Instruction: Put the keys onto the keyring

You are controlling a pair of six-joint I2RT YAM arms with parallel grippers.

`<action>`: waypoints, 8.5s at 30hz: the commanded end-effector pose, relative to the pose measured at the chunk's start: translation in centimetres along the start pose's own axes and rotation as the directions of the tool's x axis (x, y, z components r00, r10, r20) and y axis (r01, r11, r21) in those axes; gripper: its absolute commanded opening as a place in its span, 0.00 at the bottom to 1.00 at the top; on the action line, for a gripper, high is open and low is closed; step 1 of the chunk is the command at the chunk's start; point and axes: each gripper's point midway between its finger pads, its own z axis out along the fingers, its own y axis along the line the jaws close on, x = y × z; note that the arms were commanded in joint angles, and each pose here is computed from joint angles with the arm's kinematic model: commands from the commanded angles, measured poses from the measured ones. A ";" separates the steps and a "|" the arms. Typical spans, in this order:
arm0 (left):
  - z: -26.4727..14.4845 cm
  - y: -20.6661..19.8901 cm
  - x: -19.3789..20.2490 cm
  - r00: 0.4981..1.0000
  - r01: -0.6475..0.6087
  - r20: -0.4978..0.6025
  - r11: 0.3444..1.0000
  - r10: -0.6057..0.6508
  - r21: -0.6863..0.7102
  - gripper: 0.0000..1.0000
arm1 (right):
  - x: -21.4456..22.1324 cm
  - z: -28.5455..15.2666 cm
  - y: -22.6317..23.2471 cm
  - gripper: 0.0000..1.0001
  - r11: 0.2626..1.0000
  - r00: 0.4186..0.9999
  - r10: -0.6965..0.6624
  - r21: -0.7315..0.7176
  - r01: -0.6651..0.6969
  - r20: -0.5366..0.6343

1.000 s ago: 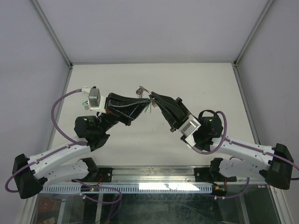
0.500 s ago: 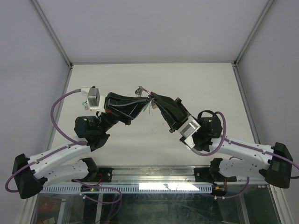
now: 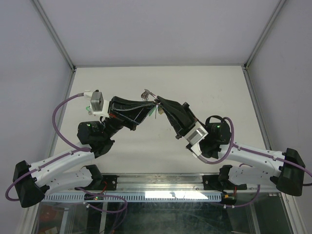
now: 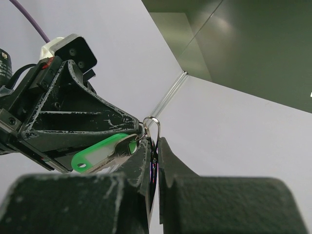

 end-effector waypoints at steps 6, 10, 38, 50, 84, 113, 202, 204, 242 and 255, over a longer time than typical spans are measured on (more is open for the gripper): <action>0.3 0.5 -0.9 0.999 0.003 0.037 1.000 -0.002 -0.023 0.00 | -2.2 1.2 -1.9 0.00 0.994 0.994 -0.095 0.057 0.091 0.061; 0.3 0.7 -0.7 1.000 0.008 0.029 0.999 -0.007 -0.037 0.00 | -2.0 1.2 -1.6 0.00 0.991 0.991 -0.130 0.047 0.128 0.044; 0.3 0.5 -0.3 0.995 0.092 0.042 0.996 -0.091 -0.017 0.00 | -3.6 2.6 -2.9 0.00 0.954 0.954 -0.295 0.065 0.291 0.054; 0.7 0.5 -0.3 0.995 0.095 0.039 0.995 -0.095 -0.013 0.00 | -2.8 2.9 -1.4 0.00 0.940 0.939 -0.341 0.012 0.341 0.040; 2.1 -5.5 -3.6 0.993 0.080 0.067 0.957 -0.102 0.278 0.00 | 8.3 -2.3 2.8 0.00 0.802 0.777 -0.589 -0.284 0.526 -0.225; 1.9 -2.4 -2.1 0.980 -0.092 -0.176 0.995 0.097 0.037 0.19 | 5.8 -6.8 -3.5 0.00 0.863 0.780 -0.504 -0.237 0.446 -0.370; -5.3 7.4 11.1 0.760 -0.398 -0.555 0.917 0.338 0.014 0.05 | 6.0 -11.7 2.7 0.00 0.739 -0.117 0.402 0.397 -0.544 -0.908; -5.4 7.6 11.0 0.749 -0.409 -0.567 0.912 0.343 0.011 0.00 | 6.0 -11.8 2.7 0.00 0.742 -0.119 0.397 0.394 -0.543 -0.910; -4.4 7.6 10.4 0.648 -0.460 -0.643 0.883 0.407 0.095 0.26 | 3.6 -9.7 7.5 0.00 0.484 -0.030 0.559 0.355 -0.800 -0.829; -4.9 7.2 10.4 0.655 -0.437 -0.653 0.896 0.380 0.082 0.52 | 2.4 -7.5 4.9 0.00 0.413 0.104 0.788 0.395 -0.821 -0.607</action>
